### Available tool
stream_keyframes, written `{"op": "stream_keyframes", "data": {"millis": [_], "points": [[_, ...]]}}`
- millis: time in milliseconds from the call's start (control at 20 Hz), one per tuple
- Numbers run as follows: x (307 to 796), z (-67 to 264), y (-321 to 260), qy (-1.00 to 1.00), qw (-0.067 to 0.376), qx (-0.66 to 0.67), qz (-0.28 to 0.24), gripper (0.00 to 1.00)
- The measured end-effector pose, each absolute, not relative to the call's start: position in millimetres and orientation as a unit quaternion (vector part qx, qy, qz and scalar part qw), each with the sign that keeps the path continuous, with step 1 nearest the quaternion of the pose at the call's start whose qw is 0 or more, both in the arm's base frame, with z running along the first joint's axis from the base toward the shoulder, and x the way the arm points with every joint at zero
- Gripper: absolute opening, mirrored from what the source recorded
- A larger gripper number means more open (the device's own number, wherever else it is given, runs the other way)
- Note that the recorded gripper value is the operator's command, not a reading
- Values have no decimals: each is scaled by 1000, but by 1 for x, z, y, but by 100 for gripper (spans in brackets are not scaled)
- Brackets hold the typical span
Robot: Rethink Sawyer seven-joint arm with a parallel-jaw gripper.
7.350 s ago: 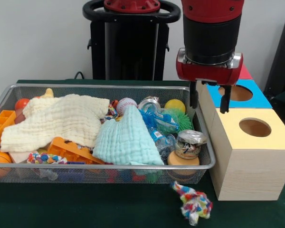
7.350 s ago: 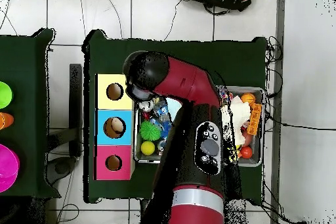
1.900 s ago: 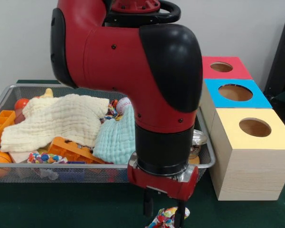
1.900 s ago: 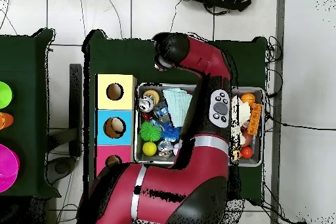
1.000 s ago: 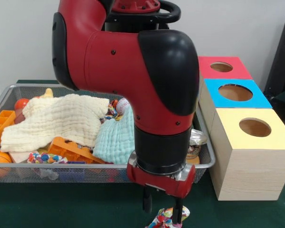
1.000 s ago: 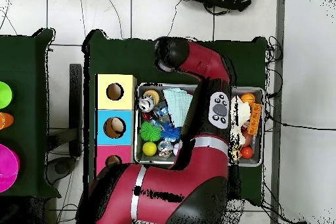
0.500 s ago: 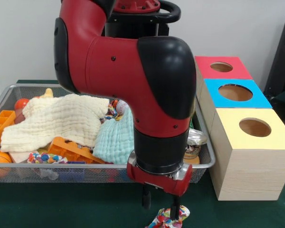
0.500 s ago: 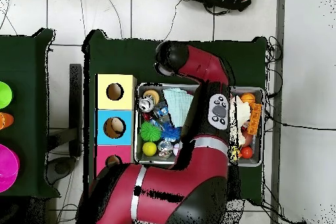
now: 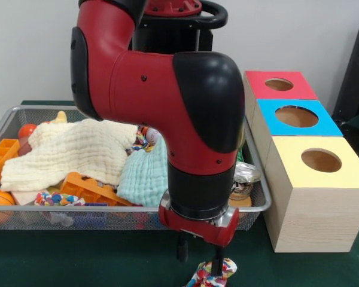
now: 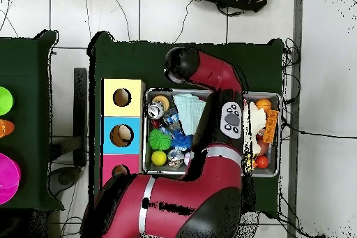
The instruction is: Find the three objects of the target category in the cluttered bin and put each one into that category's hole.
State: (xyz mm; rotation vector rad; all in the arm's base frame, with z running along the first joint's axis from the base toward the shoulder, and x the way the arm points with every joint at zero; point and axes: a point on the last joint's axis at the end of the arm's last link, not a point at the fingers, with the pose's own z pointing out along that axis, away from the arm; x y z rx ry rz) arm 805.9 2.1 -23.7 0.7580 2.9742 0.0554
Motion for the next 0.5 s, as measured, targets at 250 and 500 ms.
{"op": "stream_keyframes", "data": {"millis": [250,500], "points": [[805,-26,4,968,52,245,14,100],[809,-26,10,968,67,240,12,100]]}}
